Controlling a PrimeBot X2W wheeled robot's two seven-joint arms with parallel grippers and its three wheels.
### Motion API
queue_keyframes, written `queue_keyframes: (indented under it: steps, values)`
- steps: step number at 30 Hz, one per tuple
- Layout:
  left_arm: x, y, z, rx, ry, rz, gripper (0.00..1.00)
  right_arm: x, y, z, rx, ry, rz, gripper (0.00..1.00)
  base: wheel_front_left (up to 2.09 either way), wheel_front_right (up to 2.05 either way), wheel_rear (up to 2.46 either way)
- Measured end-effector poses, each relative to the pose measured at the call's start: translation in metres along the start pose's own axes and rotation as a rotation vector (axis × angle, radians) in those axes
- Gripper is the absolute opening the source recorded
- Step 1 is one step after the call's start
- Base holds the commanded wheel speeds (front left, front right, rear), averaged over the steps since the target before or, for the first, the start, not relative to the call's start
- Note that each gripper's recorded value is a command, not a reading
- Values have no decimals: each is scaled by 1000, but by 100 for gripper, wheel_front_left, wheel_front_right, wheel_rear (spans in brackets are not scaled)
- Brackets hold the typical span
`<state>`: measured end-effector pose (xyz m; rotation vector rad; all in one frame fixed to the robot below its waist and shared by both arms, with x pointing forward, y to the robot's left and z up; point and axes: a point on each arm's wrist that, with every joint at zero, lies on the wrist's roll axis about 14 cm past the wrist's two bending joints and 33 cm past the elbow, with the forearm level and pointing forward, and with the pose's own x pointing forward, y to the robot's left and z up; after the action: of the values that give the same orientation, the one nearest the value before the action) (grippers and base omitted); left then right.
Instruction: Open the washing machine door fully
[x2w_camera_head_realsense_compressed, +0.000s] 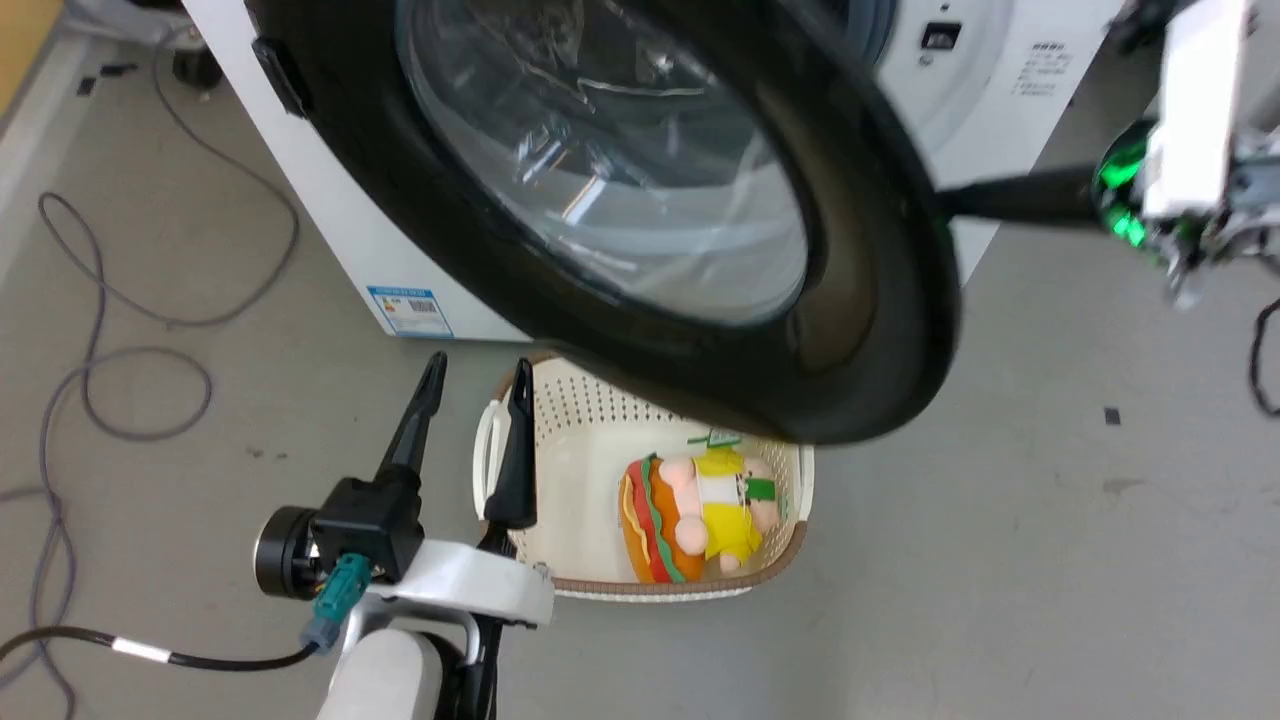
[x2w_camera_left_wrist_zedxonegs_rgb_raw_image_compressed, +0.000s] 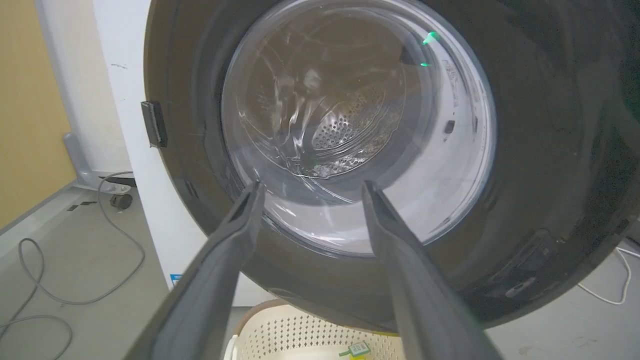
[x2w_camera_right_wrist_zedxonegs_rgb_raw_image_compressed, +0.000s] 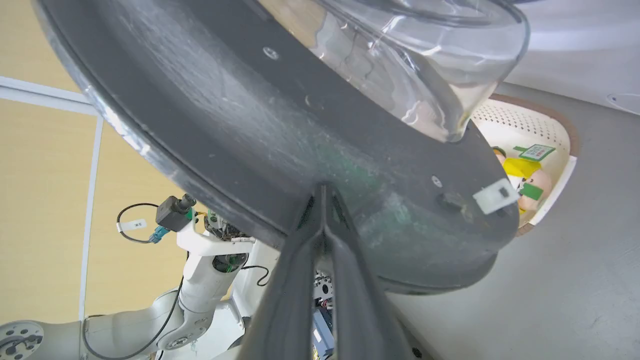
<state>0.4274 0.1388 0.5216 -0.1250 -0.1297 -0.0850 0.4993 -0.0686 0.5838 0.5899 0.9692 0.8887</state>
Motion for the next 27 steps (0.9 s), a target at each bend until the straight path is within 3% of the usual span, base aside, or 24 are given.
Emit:
queue_keyframes:
  steps: [1,15,27]
  values:
    - [-7,-1,2,13,-1,-6,100,4,12,-19,-10,30,40,0,0,0,0]
    - [-39,18,1,52,27,34,100,40,74,-102,-34,202,268,0,0,0,0]
    - [-49,26,1,60,34,57,100,46,112,-140,27,241,437,0,0,0,0]
